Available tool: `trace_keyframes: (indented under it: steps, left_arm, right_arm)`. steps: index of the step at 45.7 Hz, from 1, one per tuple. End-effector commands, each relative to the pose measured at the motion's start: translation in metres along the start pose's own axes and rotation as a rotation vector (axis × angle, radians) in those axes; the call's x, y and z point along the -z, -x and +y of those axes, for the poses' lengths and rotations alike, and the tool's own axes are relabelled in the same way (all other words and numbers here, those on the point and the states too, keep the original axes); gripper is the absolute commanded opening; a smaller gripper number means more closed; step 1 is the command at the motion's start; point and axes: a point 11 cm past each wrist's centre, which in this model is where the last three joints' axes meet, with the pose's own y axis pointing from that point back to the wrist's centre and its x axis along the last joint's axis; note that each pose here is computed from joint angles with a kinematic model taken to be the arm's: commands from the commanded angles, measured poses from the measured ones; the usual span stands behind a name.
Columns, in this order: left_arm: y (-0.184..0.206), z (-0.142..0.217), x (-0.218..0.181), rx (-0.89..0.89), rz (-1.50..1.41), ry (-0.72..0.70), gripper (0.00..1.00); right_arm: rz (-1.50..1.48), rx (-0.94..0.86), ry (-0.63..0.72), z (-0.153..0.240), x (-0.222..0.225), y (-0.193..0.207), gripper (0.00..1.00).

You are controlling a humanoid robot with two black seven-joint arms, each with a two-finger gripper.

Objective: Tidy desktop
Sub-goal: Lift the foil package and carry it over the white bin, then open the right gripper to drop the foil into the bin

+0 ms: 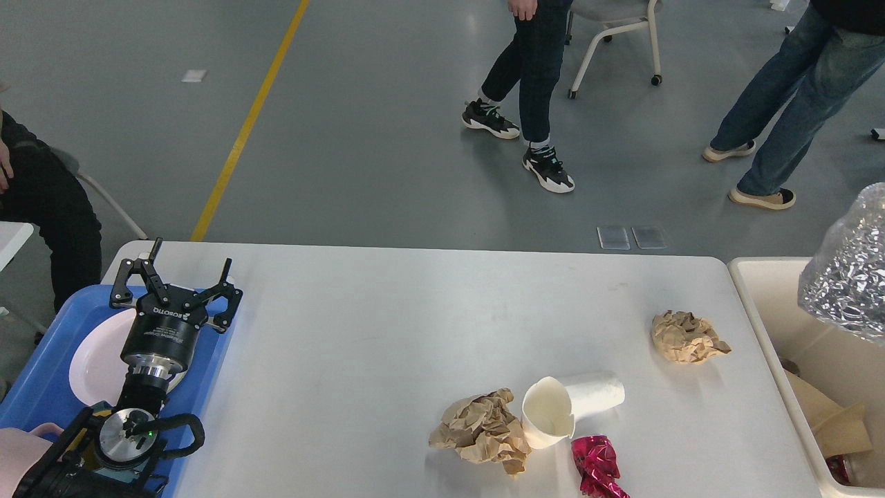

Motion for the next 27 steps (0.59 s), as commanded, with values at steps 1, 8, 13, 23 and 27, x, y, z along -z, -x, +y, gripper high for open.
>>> trace_keyframes:
  steps: [1,8,13,23,27]
  left_arm:
    - [0.0,0.0,0.0,0.0,0.0,0.001,0.97]
    - [0.0,0.0,0.0,0.0,0.0,0.0,0.96]
    - [0.0,0.0,0.0,0.0,0.0,0.001,0.96]
    - [0.0,0.0,0.0,0.0,0.0,0.001,0.96]
    - [0.0,0.0,0.0,0.0,0.0,0.001,0.96]
  right_arm:
    - [-0.032,-0.1,0.051,-0.043,-0.03,0.007,0.0]
    - [-0.076,-0.203,0.093,-0.08,-0.063,0.008,0.0]
    - [-0.081,-0.284,0.086,-0.104,-0.065,0.012,0.0]
    - [-0.076,-0.379,0.098,-0.147,-0.077,0.057,0.0]
    - [-0.065,-0.37,0.107,-0.157,-0.08,0.076,0.0]
